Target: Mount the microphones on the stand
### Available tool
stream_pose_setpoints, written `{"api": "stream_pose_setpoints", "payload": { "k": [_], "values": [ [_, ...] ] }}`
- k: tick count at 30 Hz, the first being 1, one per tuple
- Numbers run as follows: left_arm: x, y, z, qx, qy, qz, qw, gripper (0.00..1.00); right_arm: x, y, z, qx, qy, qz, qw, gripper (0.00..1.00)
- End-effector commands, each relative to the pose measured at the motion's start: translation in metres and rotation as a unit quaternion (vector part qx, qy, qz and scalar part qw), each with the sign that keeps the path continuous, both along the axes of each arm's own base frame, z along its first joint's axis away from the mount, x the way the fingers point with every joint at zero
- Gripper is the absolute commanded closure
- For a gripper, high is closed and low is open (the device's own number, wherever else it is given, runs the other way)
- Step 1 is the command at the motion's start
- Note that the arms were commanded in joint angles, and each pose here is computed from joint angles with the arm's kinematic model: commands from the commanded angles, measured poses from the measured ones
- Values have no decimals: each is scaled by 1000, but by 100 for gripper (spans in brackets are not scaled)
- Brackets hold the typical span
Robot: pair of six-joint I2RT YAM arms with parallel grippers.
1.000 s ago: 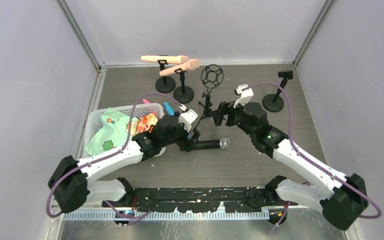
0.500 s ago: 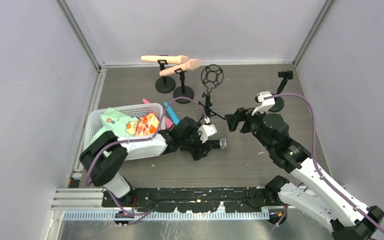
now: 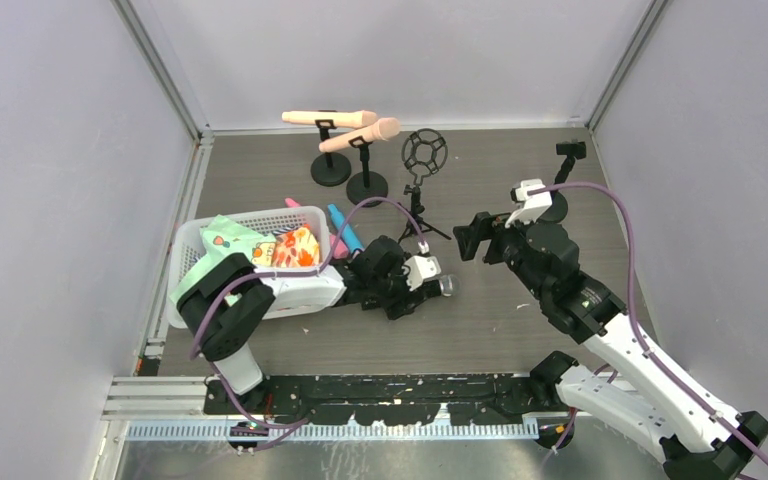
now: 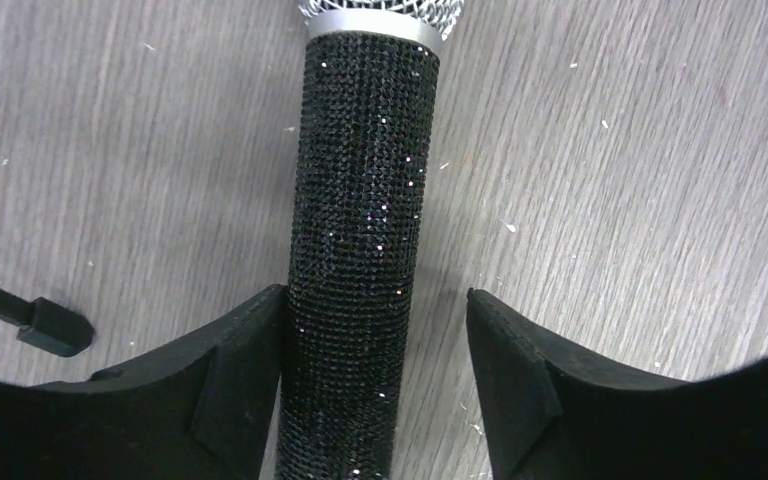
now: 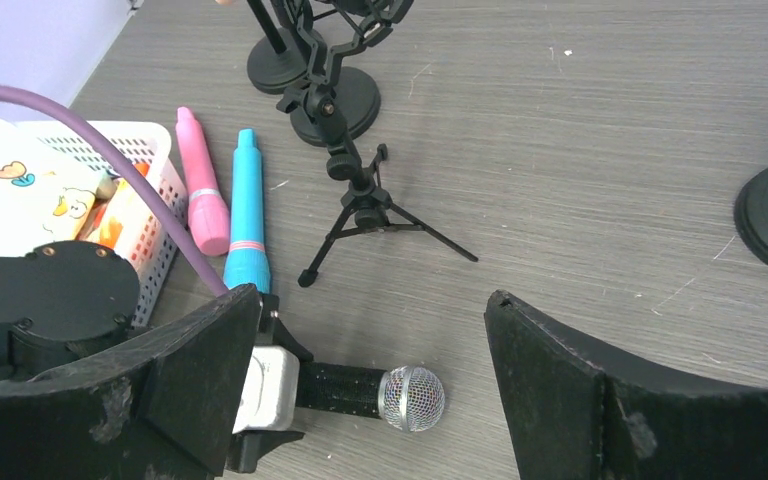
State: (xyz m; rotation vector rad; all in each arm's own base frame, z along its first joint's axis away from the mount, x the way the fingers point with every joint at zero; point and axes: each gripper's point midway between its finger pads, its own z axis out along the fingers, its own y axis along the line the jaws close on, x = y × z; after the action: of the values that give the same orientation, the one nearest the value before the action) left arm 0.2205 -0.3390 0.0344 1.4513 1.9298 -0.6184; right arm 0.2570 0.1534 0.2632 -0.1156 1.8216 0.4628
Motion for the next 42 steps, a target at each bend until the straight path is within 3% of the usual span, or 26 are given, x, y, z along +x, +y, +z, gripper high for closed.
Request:
{"api": "stream_pose_setpoints", "payload": {
  "k": [1, 9, 18, 22, 28, 31, 36, 42],
  "values": [
    [-1, -8, 0, 7, -2, -16, 1000, 38, 4, -3, 26, 10, -26, -9, 1000, 12],
    [-12, -12, -1, 9, 20, -29, 999, 52, 3, -11, 32, 19, -29, -32, 999, 13],
    [-26, -33, 14, -13, 43, -43, 998, 78, 2, -43, 48, 33, -55, -111, 992, 13],
    [-28, -43, 43, -44, 31, -40, 998, 91, 2, -62, 48, 47, -56, -164, 984, 13],
    [-16, -48, 116, -148, -25, 10, 989, 99, -4, -71, 59, 107, -72, -188, 974, 13],
    [-3, -44, 153, -209, -52, 68, 974, 100, -8, -64, 68, 144, -82, -168, 972, 13],
    [22, -25, 209, -290, -95, 173, 936, 100, -19, -30, 96, 193, -95, -68, 974, 13],
    [34, -10, 253, -353, -120, 229, 899, 100, -29, 21, 117, 213, -66, 61, 973, 12]
  ]
}}
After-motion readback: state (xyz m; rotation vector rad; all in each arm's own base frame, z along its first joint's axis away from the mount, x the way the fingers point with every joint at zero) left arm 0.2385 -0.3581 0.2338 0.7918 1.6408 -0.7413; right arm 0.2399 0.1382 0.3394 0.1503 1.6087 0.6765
